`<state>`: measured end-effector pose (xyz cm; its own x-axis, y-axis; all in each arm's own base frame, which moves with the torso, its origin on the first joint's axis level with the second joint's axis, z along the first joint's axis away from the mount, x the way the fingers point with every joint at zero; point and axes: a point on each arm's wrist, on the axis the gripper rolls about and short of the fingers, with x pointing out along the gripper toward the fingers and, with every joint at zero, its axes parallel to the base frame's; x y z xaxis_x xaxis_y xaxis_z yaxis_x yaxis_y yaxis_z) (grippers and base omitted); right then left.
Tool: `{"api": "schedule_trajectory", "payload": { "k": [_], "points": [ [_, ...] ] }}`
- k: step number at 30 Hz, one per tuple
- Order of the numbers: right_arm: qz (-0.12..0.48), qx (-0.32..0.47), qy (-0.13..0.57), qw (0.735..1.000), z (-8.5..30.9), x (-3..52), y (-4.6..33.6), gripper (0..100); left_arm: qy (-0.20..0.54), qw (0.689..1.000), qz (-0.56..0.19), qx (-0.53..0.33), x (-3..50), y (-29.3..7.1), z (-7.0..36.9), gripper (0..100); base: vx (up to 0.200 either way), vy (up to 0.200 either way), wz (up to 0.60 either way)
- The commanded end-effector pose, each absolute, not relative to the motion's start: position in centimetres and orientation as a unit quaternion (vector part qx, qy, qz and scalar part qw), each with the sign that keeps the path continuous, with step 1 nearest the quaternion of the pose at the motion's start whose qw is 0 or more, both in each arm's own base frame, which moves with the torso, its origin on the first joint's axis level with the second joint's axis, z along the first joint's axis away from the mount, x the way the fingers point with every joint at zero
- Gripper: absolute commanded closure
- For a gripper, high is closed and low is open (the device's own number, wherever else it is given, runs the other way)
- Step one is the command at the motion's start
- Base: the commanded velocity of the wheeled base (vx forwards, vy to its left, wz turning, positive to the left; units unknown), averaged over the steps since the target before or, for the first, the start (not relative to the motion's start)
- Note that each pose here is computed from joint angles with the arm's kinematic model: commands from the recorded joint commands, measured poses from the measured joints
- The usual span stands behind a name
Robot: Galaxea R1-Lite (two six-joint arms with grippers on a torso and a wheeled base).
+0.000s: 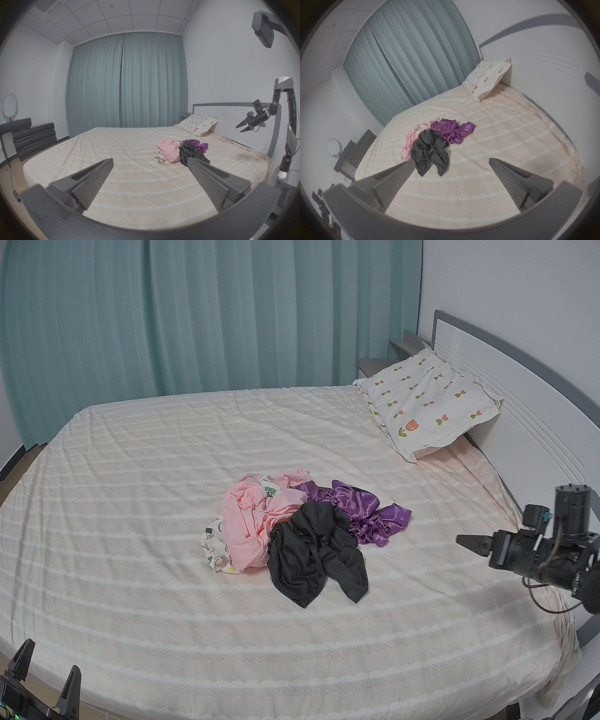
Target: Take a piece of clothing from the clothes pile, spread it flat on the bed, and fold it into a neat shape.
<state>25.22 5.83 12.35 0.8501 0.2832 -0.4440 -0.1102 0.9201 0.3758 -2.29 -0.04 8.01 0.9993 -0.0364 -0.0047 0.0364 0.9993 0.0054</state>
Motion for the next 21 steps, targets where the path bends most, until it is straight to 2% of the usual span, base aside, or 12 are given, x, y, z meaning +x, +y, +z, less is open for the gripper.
{"api": "schedule_trajectory", "payload": {
  "k": [1,13,21],
  "points": [
    [0.084,0.204,0.325,0.92,-1.0,34.9,13.5,0,0.008,1.0,-0.018,0.002,-2.2,0.0,7.6,0,0.0,0.0,0.0],
    [0.101,0.18,0.332,0.921,-4.6,37.4,18.3,0,0.008,1.0,-0.018,0.001,-2.2,0.0,7.6,0,0.0,0.0,0.0],
    [0.11,0.172,0.332,0.921,-5.4,38.7,19.6,0,0.008,1.0,-0.018,-0.001,-2.2,0.0,7.6,0,0.0,0.0,0.0]
  ]
}}
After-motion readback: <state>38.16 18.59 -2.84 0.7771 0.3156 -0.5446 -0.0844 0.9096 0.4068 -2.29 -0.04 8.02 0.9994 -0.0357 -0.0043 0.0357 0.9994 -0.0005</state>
